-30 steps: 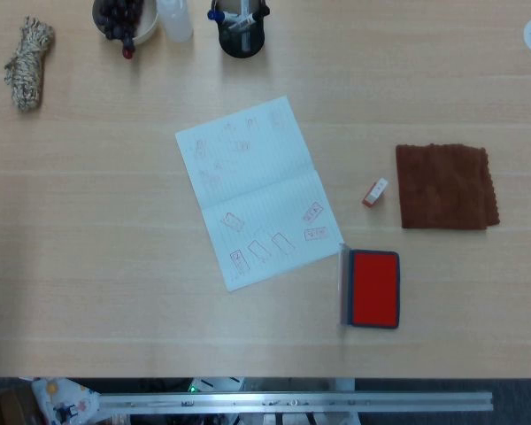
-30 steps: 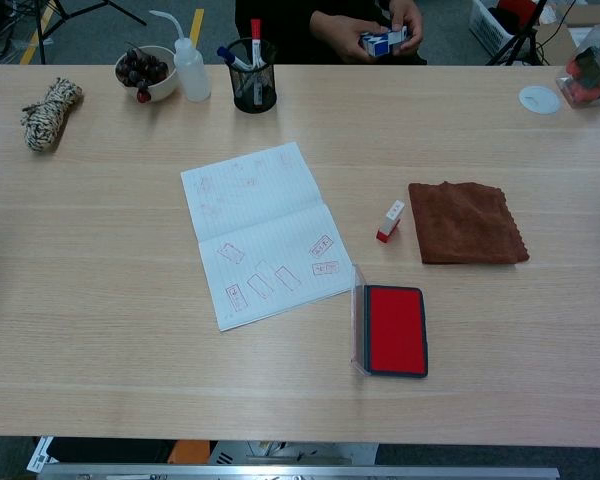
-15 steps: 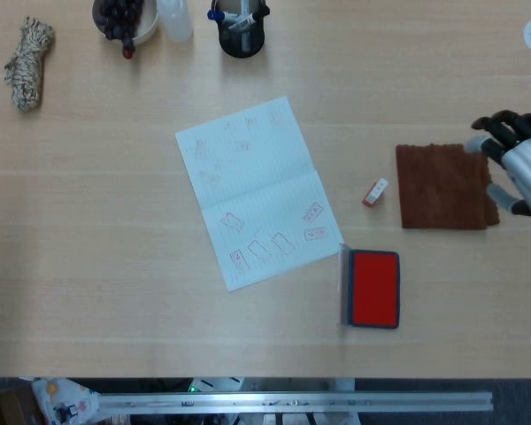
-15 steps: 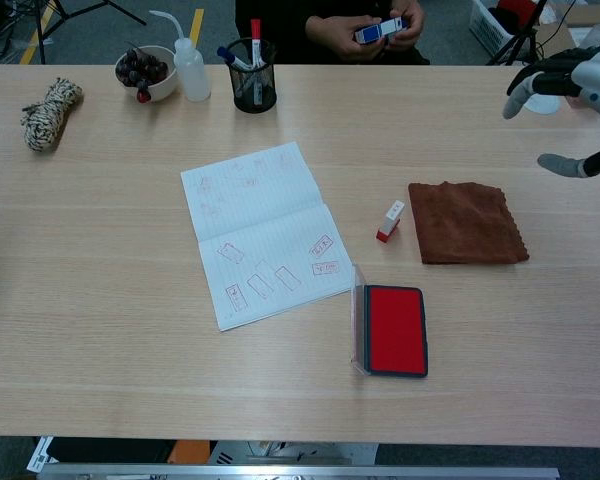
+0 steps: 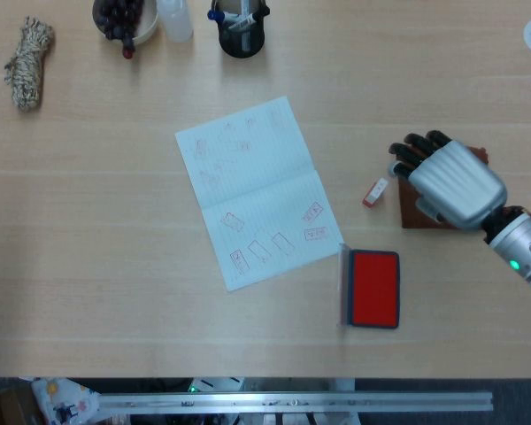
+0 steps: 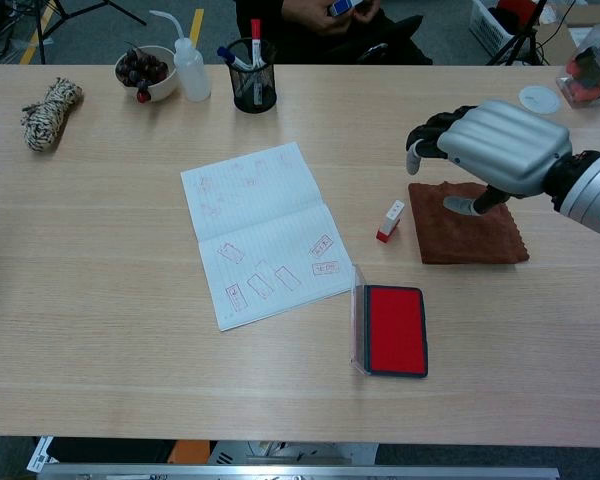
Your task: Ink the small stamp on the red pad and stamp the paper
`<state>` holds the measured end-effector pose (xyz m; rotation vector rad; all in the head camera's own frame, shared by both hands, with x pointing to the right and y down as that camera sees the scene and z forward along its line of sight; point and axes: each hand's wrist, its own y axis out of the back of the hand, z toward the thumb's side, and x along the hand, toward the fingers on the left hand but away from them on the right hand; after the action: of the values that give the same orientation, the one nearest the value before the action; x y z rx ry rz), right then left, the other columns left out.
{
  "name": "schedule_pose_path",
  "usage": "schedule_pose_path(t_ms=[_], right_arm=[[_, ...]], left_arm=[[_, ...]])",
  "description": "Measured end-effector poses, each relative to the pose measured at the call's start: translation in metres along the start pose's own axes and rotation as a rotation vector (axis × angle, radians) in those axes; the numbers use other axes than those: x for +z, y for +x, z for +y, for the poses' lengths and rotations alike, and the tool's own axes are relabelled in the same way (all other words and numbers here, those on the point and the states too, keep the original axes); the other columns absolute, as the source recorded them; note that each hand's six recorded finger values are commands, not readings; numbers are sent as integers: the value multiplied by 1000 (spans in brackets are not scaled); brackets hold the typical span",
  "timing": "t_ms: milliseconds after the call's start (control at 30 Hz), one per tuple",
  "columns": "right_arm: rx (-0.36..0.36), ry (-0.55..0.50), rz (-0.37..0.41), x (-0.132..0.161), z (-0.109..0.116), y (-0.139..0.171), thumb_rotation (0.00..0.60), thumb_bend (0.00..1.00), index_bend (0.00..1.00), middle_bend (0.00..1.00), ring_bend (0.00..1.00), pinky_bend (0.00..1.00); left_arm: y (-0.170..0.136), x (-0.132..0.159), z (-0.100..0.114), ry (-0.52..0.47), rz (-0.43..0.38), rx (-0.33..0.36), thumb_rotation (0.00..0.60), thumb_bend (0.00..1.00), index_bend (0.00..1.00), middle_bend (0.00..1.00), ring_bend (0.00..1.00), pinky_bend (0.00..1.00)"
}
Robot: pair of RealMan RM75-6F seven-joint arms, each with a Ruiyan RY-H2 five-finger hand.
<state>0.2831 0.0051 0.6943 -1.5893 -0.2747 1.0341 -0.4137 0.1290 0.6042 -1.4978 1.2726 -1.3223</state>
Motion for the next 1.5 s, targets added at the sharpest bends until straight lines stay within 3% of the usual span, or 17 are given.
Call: schedule_pose_path(t_ms=[433, 1500], right_arm=[[60, 17, 10, 14, -33, -32, 600, 247, 411, 269, 206, 295], [107, 18, -13, 19, -59, -66, 600, 258, 463, 288, 205, 294]], left_arm=[[0, -4, 1, -3, 13, 5, 600, 261, 72, 45, 116, 176], [1, -11, -1, 4, 36, -1, 600, 261, 72, 45, 116, 176]])
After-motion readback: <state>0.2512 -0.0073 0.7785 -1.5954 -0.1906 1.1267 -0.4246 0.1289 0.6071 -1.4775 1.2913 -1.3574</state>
